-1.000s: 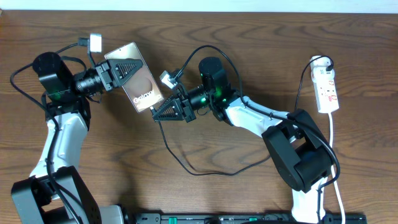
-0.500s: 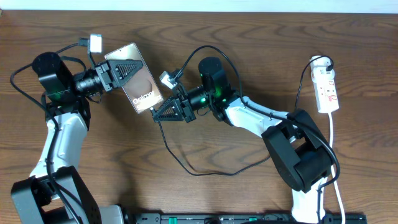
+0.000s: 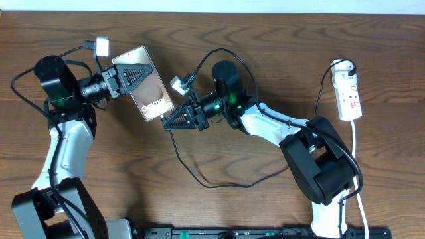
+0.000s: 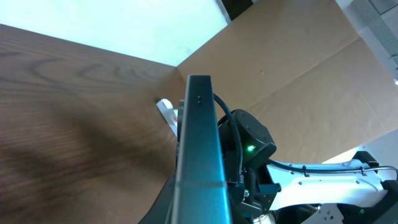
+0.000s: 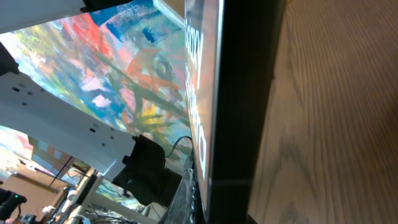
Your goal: Plug charger to phone and switch on socket
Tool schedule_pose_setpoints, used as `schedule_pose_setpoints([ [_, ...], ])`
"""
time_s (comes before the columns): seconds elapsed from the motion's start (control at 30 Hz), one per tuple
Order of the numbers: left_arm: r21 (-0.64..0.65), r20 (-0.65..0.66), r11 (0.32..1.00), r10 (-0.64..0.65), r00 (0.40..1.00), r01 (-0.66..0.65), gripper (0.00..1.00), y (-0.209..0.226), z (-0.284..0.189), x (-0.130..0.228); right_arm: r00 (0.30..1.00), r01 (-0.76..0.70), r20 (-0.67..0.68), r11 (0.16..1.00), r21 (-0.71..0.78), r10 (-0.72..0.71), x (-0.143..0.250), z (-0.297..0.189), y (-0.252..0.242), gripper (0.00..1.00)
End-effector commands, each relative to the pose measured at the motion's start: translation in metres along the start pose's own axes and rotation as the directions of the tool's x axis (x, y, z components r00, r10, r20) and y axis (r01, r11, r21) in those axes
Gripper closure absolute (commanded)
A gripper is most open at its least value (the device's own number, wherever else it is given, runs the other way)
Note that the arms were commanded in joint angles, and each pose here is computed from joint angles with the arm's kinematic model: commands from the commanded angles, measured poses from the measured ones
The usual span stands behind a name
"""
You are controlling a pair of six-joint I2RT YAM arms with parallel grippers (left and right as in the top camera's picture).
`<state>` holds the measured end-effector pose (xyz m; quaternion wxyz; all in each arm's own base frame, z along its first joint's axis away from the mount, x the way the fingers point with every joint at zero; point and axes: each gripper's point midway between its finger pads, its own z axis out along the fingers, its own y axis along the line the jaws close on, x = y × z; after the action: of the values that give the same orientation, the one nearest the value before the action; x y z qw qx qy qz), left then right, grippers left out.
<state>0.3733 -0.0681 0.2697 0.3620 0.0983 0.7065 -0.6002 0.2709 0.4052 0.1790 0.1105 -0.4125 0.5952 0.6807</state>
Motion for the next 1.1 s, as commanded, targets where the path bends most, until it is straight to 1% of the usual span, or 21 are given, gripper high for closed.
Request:
schedule_pose_setpoints([
  [0.0,0.050,-0.044,0.999,0.018,0.999,-0.016,0.93,-0.010,0.000,0.009,1.000,0.019,0.010,1.000,0.010,-0.019,-0.007,0.003,0.002,0.99],
  [0.53,0.050,-0.044,0.999,0.022,0.999,-0.020,0.92,-0.010,0.000,0.009,1.000,0.017,0.023,1.000,0.003,-0.018,-0.014,0.003,0.006,0.99],
  [1.07,0.050,-0.044,0.999,0.022,0.999,-0.019,0.93,-0.010,0.000,0.009,0.997,-0.019,0.078,0.997,0.072,0.014,-0.023,-0.003,-0.007,0.99],
])
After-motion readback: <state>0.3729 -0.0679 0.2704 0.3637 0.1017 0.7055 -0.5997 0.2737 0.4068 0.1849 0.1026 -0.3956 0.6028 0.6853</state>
